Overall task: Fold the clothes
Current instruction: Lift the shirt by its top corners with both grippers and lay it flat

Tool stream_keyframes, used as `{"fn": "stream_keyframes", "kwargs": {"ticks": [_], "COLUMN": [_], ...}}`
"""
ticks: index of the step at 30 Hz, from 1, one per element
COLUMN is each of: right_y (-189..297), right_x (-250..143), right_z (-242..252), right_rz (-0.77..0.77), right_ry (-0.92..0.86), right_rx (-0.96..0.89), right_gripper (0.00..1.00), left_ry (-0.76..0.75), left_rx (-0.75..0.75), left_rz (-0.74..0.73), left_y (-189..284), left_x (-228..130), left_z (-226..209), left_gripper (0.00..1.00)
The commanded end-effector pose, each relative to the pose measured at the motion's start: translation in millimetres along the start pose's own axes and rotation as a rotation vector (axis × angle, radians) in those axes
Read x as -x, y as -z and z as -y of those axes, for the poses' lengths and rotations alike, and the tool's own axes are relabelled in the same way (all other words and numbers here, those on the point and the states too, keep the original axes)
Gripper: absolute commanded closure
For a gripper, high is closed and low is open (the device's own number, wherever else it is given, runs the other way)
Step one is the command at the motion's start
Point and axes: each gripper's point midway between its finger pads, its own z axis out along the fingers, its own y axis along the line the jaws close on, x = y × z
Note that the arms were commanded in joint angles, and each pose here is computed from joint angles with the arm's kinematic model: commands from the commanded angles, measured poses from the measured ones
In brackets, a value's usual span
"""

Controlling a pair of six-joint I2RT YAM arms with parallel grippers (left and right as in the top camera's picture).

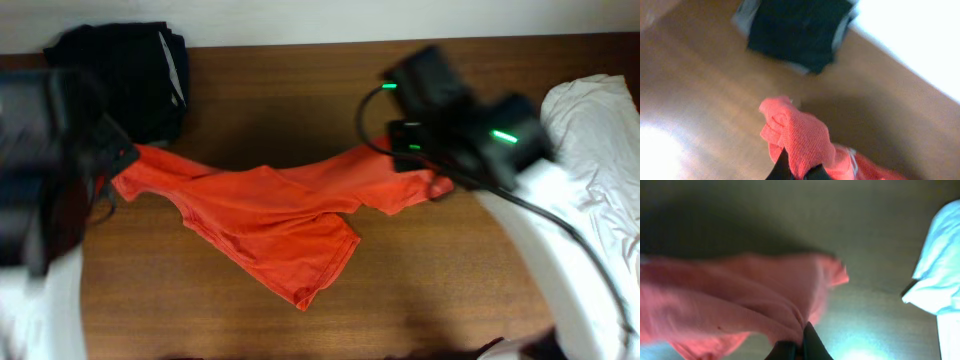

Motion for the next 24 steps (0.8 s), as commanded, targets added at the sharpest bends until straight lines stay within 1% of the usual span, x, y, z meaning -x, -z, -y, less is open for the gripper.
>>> {"fn": "stream_keyframes", "kwargs": {"ticks": [1, 4, 5, 7, 9, 10, 11, 12, 13, 15, 16, 17, 18, 20, 21, 22, 23, 24], "right_y": [59.8, 119.4, 135.9, 164.7, 184.3, 192.3, 195.9, 197.1, 192.4, 164.5, 139.6, 116.6, 85.6, -4.6, -48.2, -72.9, -108.5, -144.5], "right_x": [5.3, 2.9, 1.8, 3.7, 8.6, 12.8, 17.4, 25.7, 33.9, 50.4, 61.1, 69.6, 80.3, 106.0, 116.8, 121.4, 121.1, 111.5], "right_z": [35.4, 64.9, 77.3, 99.7, 117.2, 127.5, 131.7, 135.0, 136.2, 137.6, 139.9, 141.7, 143.7, 148.7, 152.2, 154.1, 160.1, 168.8], "right_rz": [0.138, 0.296, 0.347, 0.452, 0.531, 0.575, 0.603, 0.631, 0.636, 0.583, 0.529, 0.481, 0.421, 0.272, 0.218, 0.19, 0.138, 0.061], "right_ry": [-0.094, -0.183, -0.234, -0.29, -0.338, -0.39, -0.406, -0.424, -0.433, -0.442, -0.448, -0.454, -0.464, -0.483, -0.465, -0.447, -0.436, -0.429], "right_rx": [0.004, 0.012, -0.008, -0.058, -0.113, -0.152, -0.174, -0.202, -0.233, -0.289, -0.318, -0.329, -0.327, -0.263, -0.232, -0.224, -0.241, -0.267], "right_gripper": [0.96, 0.96, 0.96, 0.96, 0.96, 0.96, 0.96, 0.96, 0.96, 0.96, 0.96, 0.96, 0.96, 0.96, 0.96, 0.95, 0.85, 0.82], "left_ry": [-0.003, 0.034, 0.05, 0.071, 0.073, 0.067, 0.059, 0.048, 0.032, 0.002, -0.015, -0.024, -0.033, -0.042, -0.047, -0.051, -0.057, -0.072], "left_rx": [-0.208, -0.339, -0.365, -0.399, -0.403, -0.393, -0.379, -0.36, -0.331, -0.275, -0.245, -0.23, -0.214, -0.203, -0.219, -0.234, -0.254, -0.285], "left_rz": [0.212, 0.354, 0.393, 0.445, 0.45, 0.435, 0.417, 0.388, 0.346, 0.271, 0.227, 0.205, 0.181, 0.156, 0.142, 0.132, 0.113, 0.06], "left_y": [93.3, 159.0, 173.8, 188.8, 181.0, 166.9, 150.8, 125.8, 90.4, 21.7, -22.6, -46.1, -77.9, -151.2, -193.8, -213.0, -234.9, -269.5], "left_x": [13.0, 20.2, 25.3, 35.8, 46.3, 53.8, 60.6, 69.0, 76.3, 82.4, 81.7, 80.0, 77.6, 72.2, 64.5, 58.6, 50.0, 29.2], "left_z": [5.1, -7.1, -10.1, -8.8, 3.0, 15.2, 27.8, 45.7, 67.3, 102.3, 121.8, 131.3, 143.9, 174.0, 193.4, 203.2, 213.8, 227.3], "left_gripper": [0.99, 0.99, 0.99, 0.99, 0.99, 0.99, 0.99, 0.99, 0.99, 0.99, 0.99, 0.99, 0.99, 0.99, 0.96, 0.93, 0.91, 0.83]}}
